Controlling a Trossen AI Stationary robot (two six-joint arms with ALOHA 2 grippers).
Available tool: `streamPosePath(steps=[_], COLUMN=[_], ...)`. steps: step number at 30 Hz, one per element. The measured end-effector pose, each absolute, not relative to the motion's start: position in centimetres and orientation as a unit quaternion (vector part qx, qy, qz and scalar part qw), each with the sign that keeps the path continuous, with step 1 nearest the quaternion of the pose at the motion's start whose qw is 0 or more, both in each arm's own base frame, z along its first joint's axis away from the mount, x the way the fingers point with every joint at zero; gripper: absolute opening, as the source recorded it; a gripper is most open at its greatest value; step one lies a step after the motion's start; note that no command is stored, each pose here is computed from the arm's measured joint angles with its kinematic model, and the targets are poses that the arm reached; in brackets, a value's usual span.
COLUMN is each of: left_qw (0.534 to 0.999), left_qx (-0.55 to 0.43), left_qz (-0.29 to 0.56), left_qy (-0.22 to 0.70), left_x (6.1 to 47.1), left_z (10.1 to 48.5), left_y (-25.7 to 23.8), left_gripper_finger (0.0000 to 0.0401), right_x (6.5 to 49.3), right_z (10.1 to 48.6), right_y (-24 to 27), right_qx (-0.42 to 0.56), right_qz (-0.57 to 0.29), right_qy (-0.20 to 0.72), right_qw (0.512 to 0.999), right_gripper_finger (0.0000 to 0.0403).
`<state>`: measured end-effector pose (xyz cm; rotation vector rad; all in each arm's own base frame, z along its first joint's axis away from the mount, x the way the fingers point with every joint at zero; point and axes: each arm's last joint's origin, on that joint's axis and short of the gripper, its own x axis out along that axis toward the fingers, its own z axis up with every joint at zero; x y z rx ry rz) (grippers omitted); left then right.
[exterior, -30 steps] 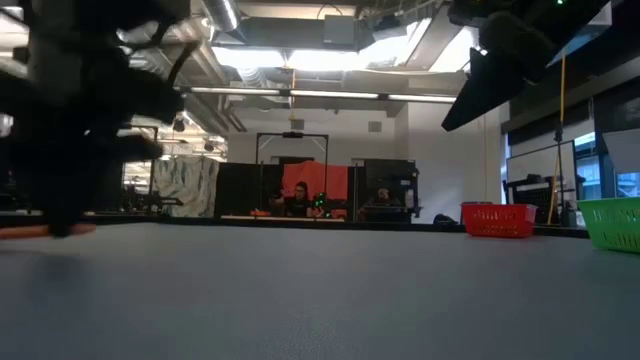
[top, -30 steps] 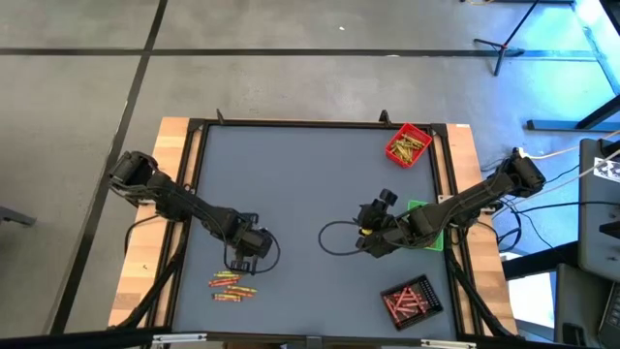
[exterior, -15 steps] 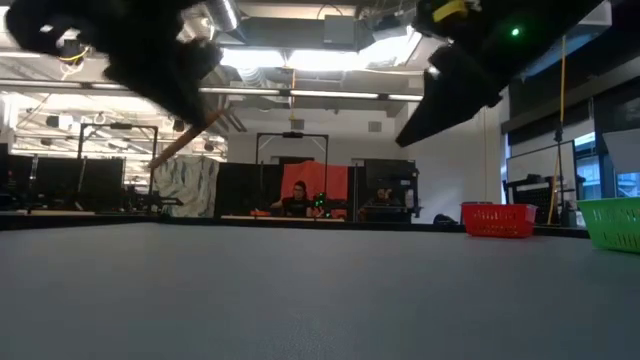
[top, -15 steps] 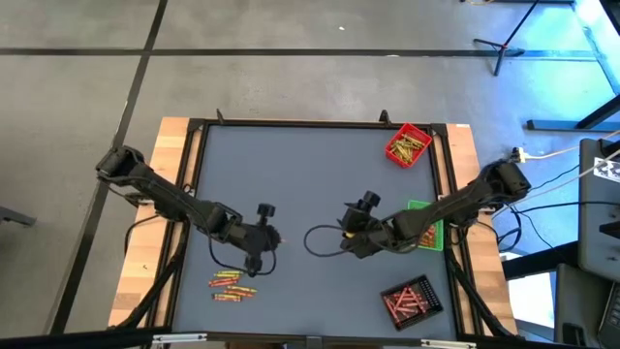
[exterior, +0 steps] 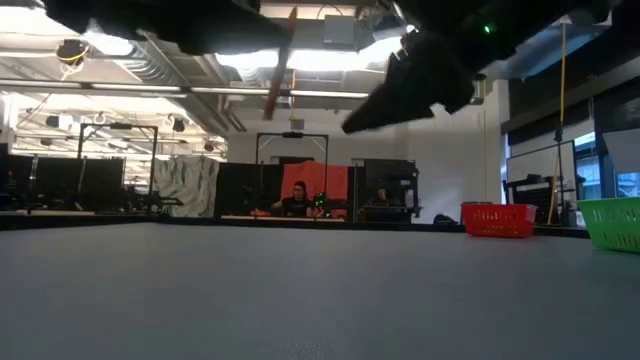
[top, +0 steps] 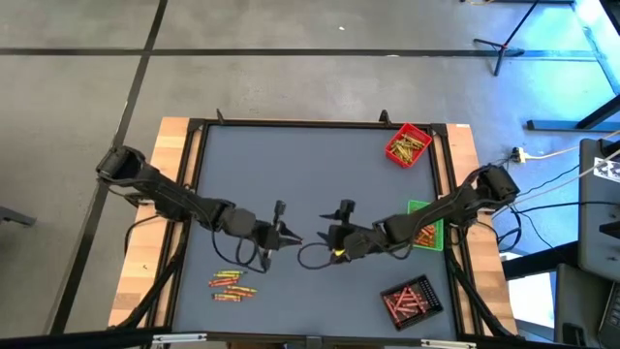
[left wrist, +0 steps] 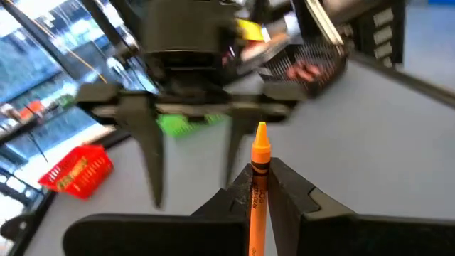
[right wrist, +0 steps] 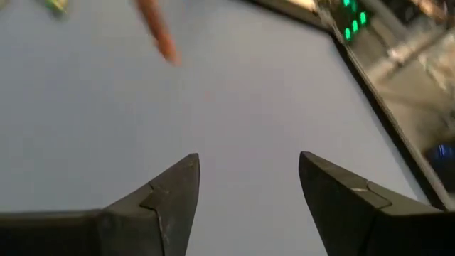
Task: Sort crayons
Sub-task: Put the orange crayon into the green bin
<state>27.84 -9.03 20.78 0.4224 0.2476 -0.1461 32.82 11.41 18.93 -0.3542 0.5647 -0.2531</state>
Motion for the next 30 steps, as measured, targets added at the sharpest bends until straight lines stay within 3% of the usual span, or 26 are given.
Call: streamPosePath(steps=[6, 11, 15, 19, 25, 27, 30], left_qw=[0.977, 0.978, 0.977, 0.977, 0.980, 0.983, 0.989], left_qx=[0.186, 0.184, 0.191, 0.191, 0.188, 0.172, 0.133], left_qz=[-0.092, -0.093, -0.093, -0.091, -0.066, -0.065, -0.065], left_qy=[0.049, 0.021, 0.004, 0.004, 0.010, 0.013, 0.016], left_x=[27.4, 27.4, 27.4, 27.4, 27.5, 27.5, 27.4], left_z=[20.6, 21.0, 21.3, 21.3, 21.3, 21.2, 21.3], left_y=[-8.0, -7.9, -8.0, -7.9, -7.8, -7.8, -7.8], left_gripper_finger=[0.0015, 0.0015, 0.0015, 0.0015, 0.0018, 0.0027, 0.0055], right_x=[34.7, 35.9, 36.5, 36.6, 36.6, 36.6, 36.5], right_z=[19.5, 19.7, 20.0, 20.1, 20.0, 20.0, 19.9], right_y=[12.2, 11.6, 11.3, 11.1, 11.1, 11.1, 11.1], right_qx=[-0.180, -0.176, -0.163, -0.161, -0.183, -0.191, -0.192], right_qz=[-0.047, -0.056, -0.006, -0.004, -0.005, -0.004, -0.003], right_qy=[0.185, 0.120, 0.087, 0.080, 0.083, 0.085, 0.091], right_qw=[0.965, 0.976, 0.983, 0.984, 0.980, 0.978, 0.977], right_gripper_finger=[0.0237, 0.0237, 0.0233, 0.0181, 0.0027, 0.0016, 0.0036])
